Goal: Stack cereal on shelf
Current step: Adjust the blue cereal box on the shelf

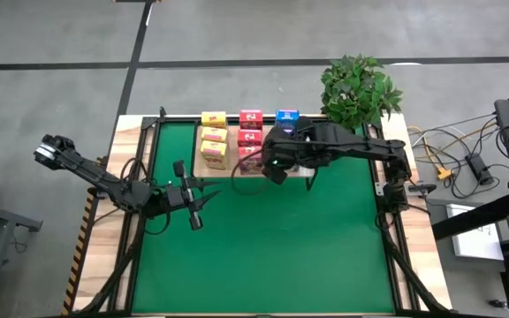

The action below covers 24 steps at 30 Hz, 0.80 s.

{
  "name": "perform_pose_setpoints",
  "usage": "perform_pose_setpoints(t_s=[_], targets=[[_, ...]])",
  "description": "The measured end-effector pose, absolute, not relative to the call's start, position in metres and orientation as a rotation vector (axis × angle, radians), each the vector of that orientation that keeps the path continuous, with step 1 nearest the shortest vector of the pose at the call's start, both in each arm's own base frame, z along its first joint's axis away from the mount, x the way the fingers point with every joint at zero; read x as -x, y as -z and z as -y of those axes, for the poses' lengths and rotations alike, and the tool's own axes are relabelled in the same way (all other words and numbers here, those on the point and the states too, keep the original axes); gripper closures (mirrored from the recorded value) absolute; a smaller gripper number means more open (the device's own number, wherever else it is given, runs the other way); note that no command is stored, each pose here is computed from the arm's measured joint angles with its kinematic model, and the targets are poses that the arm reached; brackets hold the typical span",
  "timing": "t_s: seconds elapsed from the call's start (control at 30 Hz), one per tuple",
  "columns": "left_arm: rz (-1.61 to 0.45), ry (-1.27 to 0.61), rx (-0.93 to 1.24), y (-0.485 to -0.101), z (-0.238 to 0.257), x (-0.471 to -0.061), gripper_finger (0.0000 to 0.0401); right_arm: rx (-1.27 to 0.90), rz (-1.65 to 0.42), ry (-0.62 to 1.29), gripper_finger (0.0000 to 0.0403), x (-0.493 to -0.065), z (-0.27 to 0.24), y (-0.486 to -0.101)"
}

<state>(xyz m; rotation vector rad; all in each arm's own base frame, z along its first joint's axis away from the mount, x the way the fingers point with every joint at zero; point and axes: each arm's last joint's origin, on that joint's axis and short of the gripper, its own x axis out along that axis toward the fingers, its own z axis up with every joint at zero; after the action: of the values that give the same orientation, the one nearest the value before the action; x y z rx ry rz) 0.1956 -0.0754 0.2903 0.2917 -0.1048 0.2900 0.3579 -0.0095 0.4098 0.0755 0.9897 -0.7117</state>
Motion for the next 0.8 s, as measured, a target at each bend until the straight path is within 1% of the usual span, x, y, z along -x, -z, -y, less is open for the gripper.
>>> perform_pose_setpoints(t_s=[0.13, 0.3, 0.47, 0.8], targets=[[0.111, -0.291, -0.287, -0.291, 0.075, -0.196, 0.0321, -0.082, -0.966, 0.728, 0.0394, -0.355, 0.017, -0.417], [0.114, -0.290, -0.271, -0.291, 0.075, -0.196, 0.0321, -0.030, -0.983, 0.730, 0.0394, -0.359, 0.038, -0.414], [0.115, -0.290, -0.269, -0.291, 0.075, -0.196, 0.0321, -0.023, -0.939, 0.722, 0.0394, -0.367, 0.052, -0.412], [0.115, -0.290, -0.268, -0.291, 0.075, -0.196, 0.0321, -0.024, -0.997, 0.715, 0.0394, -0.373, 0.060, -0.393]])
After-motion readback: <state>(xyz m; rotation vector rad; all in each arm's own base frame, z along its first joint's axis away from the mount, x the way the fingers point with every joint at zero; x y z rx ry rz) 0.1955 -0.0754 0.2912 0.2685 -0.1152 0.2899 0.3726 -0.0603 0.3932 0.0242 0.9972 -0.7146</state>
